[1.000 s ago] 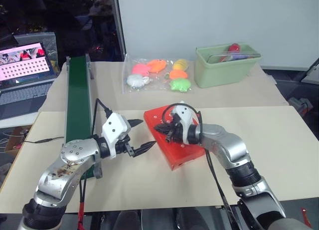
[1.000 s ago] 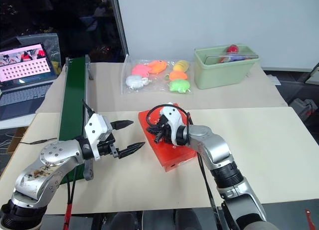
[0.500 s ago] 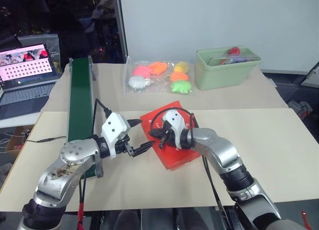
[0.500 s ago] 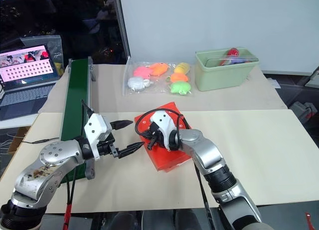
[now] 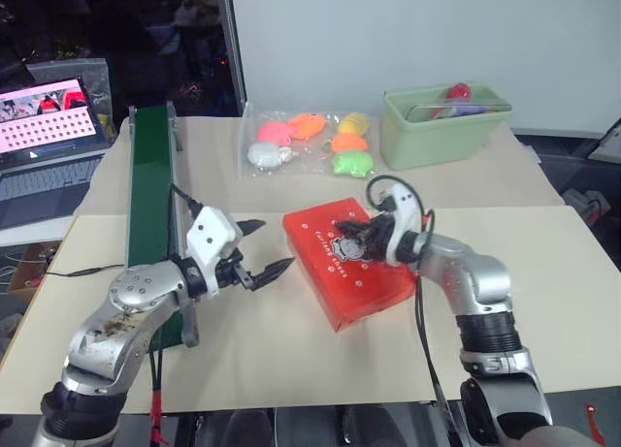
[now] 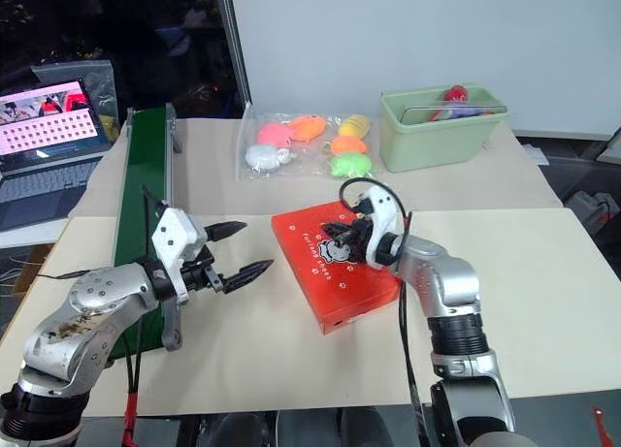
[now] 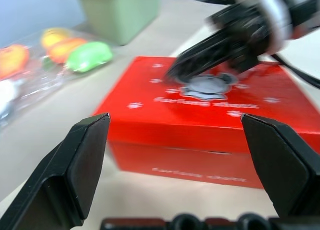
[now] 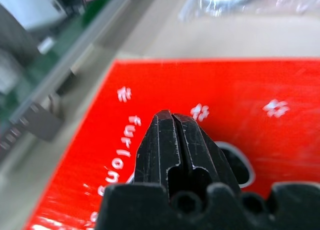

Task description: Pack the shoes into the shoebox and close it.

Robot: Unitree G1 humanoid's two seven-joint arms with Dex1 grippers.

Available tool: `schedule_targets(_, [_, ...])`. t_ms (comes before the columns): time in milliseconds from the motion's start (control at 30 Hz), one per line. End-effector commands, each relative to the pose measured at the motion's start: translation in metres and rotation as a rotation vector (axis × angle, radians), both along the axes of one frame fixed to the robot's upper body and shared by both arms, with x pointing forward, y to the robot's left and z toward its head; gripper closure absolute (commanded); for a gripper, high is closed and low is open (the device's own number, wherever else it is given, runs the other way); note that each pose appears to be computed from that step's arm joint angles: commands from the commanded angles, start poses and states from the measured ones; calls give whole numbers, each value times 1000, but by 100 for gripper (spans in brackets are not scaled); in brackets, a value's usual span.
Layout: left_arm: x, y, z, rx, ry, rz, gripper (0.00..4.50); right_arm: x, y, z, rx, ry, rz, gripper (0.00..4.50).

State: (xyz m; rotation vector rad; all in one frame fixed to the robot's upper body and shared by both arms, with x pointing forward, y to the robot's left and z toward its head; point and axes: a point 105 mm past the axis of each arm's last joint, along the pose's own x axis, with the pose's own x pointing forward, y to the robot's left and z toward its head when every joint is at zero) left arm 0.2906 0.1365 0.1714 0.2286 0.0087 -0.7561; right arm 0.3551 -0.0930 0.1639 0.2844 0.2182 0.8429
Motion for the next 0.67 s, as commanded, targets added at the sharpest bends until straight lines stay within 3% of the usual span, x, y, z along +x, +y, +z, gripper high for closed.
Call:
schedule_targets(33, [12, 36, 15, -81, -65, 245, 0, -7, -33, 65, 170, -153, -76, 442])
schedule_targets(167, [16, 57, 20, -129, -95, 410, 0, 4, -71, 72, 110, -200, -281, 442])
schedule_targets(300, [20, 78, 22, -190, -114, 577, 0, 18, -102, 51, -115, -220, -520, 442])
schedule_targets(667, [16, 127, 1, -277, -104, 929, 0, 19, -109, 22, -279, -293, -696, 442])
